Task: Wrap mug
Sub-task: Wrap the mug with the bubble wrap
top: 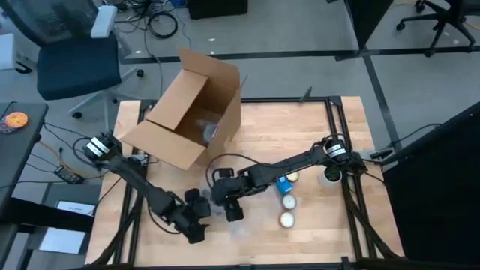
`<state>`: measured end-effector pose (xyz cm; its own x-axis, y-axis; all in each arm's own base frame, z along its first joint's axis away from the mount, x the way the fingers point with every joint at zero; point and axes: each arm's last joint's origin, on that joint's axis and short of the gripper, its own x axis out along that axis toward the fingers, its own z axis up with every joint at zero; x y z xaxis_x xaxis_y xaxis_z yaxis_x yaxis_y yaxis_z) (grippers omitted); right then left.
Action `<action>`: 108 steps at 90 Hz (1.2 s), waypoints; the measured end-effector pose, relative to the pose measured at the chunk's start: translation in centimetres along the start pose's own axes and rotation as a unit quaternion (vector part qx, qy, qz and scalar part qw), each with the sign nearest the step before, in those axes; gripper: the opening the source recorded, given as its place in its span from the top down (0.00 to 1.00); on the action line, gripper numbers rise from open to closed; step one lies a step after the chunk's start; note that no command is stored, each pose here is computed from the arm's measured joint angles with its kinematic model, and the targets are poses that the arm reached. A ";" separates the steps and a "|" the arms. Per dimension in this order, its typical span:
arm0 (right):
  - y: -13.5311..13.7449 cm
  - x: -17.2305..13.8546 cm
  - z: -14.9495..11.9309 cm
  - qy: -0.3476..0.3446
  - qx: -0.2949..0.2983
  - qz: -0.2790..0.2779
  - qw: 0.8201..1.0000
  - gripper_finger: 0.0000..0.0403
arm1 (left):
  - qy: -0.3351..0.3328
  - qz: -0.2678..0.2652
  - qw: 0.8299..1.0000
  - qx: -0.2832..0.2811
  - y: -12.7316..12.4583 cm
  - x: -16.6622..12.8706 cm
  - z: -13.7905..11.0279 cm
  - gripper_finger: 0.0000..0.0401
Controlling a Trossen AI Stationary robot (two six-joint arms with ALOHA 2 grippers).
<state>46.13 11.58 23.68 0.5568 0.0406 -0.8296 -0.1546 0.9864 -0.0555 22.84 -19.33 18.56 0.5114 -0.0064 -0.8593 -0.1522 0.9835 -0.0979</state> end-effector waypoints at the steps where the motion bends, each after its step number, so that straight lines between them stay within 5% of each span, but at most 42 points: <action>1: 0.0 0.0 0.0 0.002 0.001 0.001 1.000 0.57 | 0.003 0.002 1.000 0.002 0.0 -0.2 -0.1 0.29; 22: -0.1 -0.4 0.2 0.005 0.016 0.019 1.000 0.57 | -0.020 0.046 0.999 -0.003 0.4 -0.3 -1.6 0.29; 41: -0.1 -0.3 0.4 -0.007 0.025 0.023 0.999 0.57 | -0.078 0.035 0.996 0.001 1.9 2.8 0.1 0.29; 70: 0.4 3.0 -0.7 0.035 0.028 0.042 0.998 0.57 | -0.098 0.012 0.995 0.021 2.3 3.4 1.5 0.29; 108: 0.8 -3.3 0.2 0.016 0.062 0.048 0.997 0.57 | -0.122 0.014 0.992 0.013 2.1 3.2 2.0 0.29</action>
<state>44.30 12.26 26.51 0.5183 0.1333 -0.8447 -0.1028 0.9903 0.0932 25.86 -16.89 16.57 0.6968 0.0621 -0.7146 -0.1498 0.9869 -0.0603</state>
